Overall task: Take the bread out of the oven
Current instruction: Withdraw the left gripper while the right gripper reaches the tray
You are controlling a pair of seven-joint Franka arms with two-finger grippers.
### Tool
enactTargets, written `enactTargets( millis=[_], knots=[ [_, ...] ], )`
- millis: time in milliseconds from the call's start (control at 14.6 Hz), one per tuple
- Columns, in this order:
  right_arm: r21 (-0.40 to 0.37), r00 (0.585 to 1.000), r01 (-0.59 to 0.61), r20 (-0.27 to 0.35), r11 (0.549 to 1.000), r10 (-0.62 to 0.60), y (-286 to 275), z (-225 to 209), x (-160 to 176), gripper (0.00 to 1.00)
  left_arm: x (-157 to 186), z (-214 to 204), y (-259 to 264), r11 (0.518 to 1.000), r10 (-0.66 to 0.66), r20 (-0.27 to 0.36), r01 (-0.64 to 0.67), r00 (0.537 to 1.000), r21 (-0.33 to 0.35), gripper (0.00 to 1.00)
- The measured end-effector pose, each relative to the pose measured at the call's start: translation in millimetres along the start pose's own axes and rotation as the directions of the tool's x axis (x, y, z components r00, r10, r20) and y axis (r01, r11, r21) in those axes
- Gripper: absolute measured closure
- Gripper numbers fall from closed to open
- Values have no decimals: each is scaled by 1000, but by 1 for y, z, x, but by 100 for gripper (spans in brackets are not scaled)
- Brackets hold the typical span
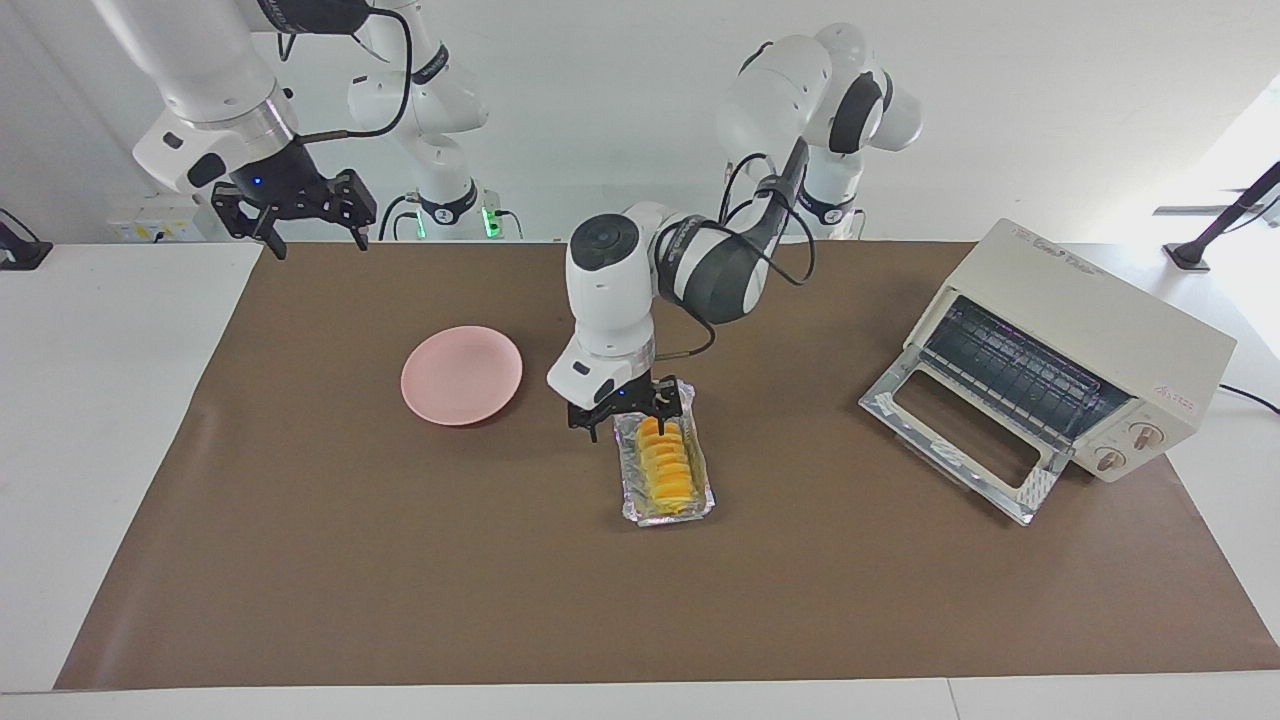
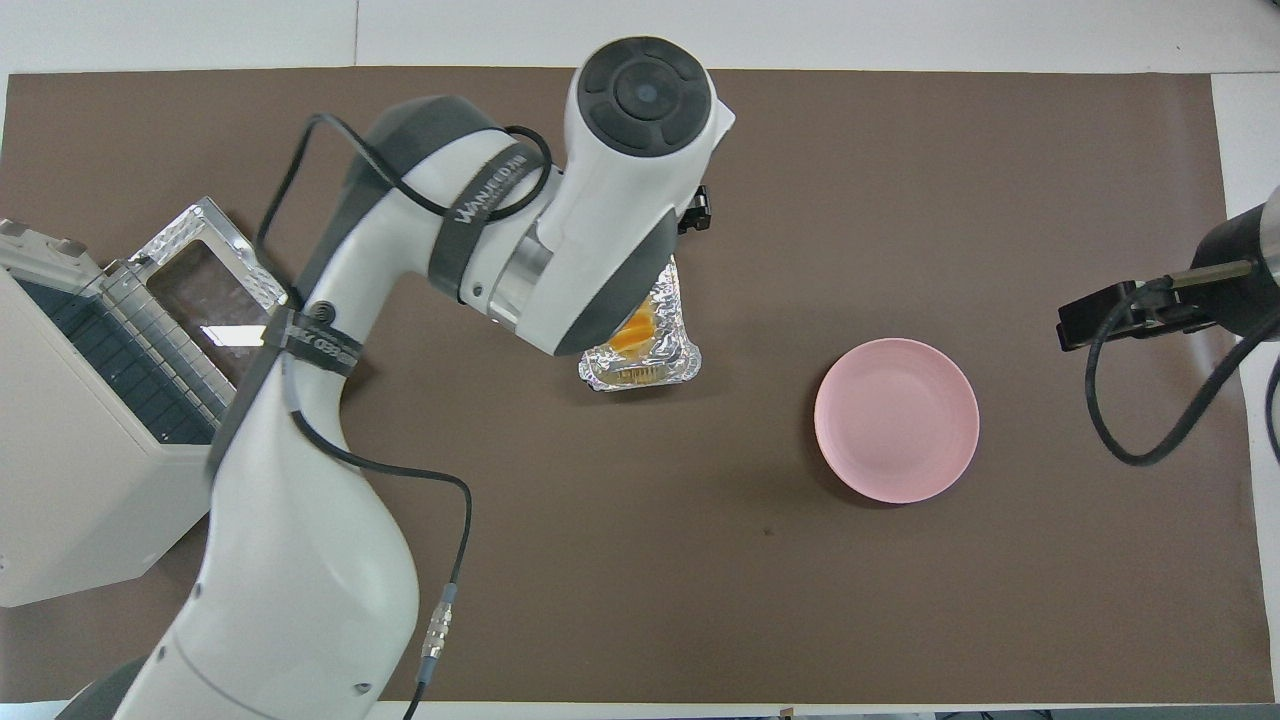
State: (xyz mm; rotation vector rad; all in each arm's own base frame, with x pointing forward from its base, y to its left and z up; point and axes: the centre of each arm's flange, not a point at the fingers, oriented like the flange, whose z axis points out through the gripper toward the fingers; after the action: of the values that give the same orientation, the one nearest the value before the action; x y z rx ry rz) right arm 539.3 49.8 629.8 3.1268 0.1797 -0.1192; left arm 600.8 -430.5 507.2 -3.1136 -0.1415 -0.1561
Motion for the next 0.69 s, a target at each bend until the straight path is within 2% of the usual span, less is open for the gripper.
enactTargets(
  millis=[137,274,480,685],
  knots=[
    [-3,1000,-8,-7,1000,8,-22,11,5,0,19,-52,-60,1000,-21,-9,21,1000,-19,0],
    [-6,1000,-17,-5,1000,17,-45,22,7,0,31,-86,-119,1000,-12,-16,12,1000,-24,0],
    [-10,999,-31,-7,999,31,-74,43,19,0,46,-107,-214,999,49,6,-49,999,-6,0],
    [-14,997,-71,-20,997,71,-124,84,45,0,43,-113,-308,997,75,75,-76,994,11,0]
  ],
)
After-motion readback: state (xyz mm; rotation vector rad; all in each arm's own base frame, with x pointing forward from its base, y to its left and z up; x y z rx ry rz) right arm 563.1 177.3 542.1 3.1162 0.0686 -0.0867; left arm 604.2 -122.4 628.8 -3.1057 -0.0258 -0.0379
